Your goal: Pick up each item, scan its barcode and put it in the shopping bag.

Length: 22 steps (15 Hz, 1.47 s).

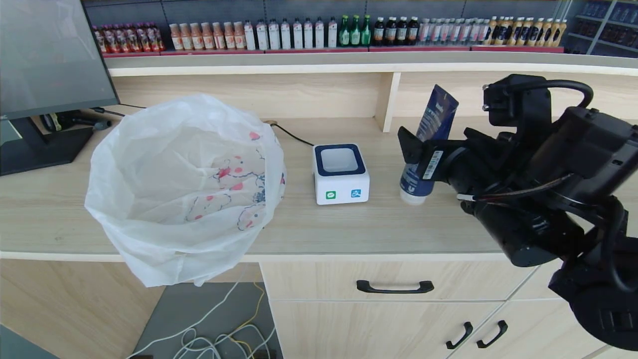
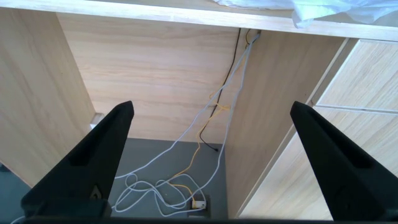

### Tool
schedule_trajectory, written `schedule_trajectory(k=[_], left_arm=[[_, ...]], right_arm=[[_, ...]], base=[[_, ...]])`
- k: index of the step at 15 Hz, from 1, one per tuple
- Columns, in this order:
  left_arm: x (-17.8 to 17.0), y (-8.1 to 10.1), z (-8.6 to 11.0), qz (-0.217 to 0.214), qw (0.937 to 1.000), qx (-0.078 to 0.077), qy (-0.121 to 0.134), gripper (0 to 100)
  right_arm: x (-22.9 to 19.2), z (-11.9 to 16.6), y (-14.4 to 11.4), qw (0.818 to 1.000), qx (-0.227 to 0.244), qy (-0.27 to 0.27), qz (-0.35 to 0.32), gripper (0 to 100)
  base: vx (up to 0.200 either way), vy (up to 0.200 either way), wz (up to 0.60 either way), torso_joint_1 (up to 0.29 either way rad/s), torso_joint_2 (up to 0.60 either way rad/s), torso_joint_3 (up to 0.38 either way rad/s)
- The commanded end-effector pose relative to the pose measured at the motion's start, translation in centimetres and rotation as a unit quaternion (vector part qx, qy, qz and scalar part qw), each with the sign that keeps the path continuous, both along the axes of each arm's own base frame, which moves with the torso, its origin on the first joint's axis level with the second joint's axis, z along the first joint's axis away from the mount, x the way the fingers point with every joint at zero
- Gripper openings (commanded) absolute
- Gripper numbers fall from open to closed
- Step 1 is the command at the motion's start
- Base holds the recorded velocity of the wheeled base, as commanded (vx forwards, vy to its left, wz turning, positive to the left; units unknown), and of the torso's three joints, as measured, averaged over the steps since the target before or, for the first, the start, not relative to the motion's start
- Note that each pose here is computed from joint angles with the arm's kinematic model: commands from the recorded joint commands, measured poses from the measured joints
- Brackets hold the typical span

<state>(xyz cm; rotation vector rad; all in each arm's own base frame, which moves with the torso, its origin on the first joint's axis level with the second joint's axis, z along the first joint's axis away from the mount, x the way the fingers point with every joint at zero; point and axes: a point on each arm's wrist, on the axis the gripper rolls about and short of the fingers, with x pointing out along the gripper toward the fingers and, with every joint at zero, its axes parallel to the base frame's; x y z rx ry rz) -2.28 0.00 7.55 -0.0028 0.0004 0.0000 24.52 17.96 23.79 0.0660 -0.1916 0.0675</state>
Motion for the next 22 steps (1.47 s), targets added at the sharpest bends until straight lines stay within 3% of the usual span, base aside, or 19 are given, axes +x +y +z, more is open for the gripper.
schedule_trajectory(k=[1,4,22], left_arm=[[0.0,0.0,0.0,0.000,1.0000,0.000,0.000,100],[0.0,0.0,0.0,0.000,1.0000,0.000,0.000,100],[0.0,0.0,0.0,0.000,1.0000,0.000,0.000,100]], right_arm=[[1.3,-0.2,0.0,1.000,0.001,0.000,-0.015,100],[2.8,-0.8,-0.8,0.999,0.010,-0.006,-0.039,100],[4.3,-4.3,0.0,0.999,0.004,0.017,-0.036,100]], base=[[0.000,0.000,0.00,0.000,0.00,0.000],[0.000,0.000,0.00,0.000,0.00,0.000],[0.000,0.000,0.00,0.000,0.00,0.000]])
